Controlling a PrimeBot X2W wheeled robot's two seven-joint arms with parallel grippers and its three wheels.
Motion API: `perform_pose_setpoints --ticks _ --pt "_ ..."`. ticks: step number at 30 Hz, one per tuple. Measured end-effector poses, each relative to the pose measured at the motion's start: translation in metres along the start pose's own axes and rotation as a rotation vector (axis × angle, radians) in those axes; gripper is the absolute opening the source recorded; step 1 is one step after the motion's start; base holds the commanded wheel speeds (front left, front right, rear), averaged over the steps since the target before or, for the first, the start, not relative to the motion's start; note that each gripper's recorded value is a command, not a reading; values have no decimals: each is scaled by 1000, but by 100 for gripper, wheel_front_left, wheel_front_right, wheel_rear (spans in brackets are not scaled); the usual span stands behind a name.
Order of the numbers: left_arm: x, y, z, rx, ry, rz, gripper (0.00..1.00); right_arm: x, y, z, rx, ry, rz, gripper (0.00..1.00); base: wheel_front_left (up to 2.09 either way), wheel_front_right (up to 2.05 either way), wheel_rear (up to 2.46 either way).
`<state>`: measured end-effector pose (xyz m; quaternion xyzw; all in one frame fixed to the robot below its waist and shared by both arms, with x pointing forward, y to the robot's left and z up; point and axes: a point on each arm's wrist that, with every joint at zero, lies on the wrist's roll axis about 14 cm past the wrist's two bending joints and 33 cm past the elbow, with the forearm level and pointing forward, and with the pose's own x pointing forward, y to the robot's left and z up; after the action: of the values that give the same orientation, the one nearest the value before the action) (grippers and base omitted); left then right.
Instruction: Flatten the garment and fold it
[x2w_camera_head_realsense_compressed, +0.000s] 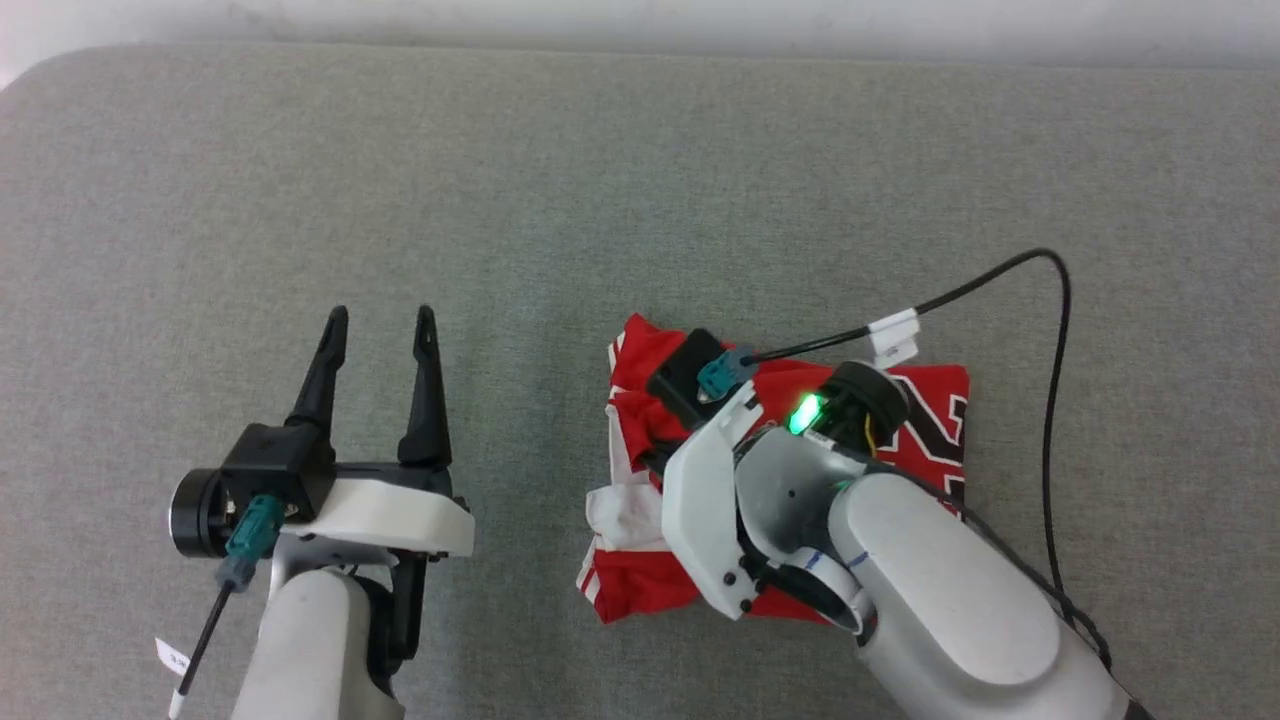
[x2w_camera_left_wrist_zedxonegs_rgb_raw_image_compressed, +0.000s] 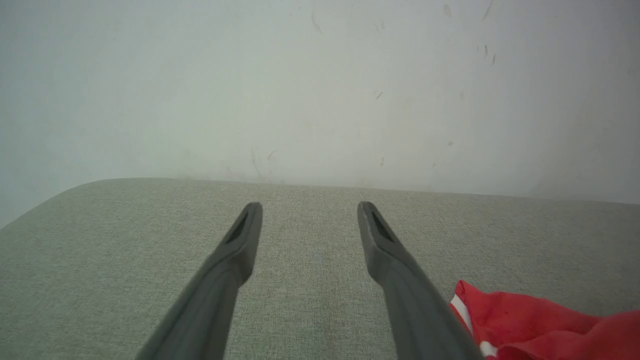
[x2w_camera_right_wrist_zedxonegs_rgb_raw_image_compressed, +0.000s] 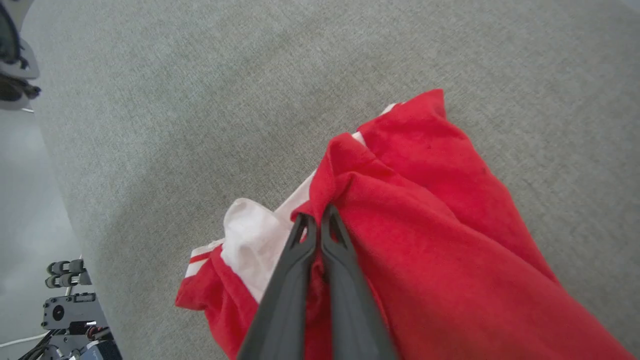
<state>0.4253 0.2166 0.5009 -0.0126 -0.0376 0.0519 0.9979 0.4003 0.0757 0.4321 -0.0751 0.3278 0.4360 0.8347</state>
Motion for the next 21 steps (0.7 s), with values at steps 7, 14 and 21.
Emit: perform_pose_setpoints --ticks 7,14,21 --pt "1 -3 2 -6 -5 -4 100 -7 13 23 96 -136 80 100 0 0 0" --pt "4 -7 12 -19 -36 -14 100 -83 -28 105 194 -662 -45 100 0 0 0" --pt "4 -20 19 -28 -56 -46 100 -175 -113 51 293 -850 -472 100 0 0 0"
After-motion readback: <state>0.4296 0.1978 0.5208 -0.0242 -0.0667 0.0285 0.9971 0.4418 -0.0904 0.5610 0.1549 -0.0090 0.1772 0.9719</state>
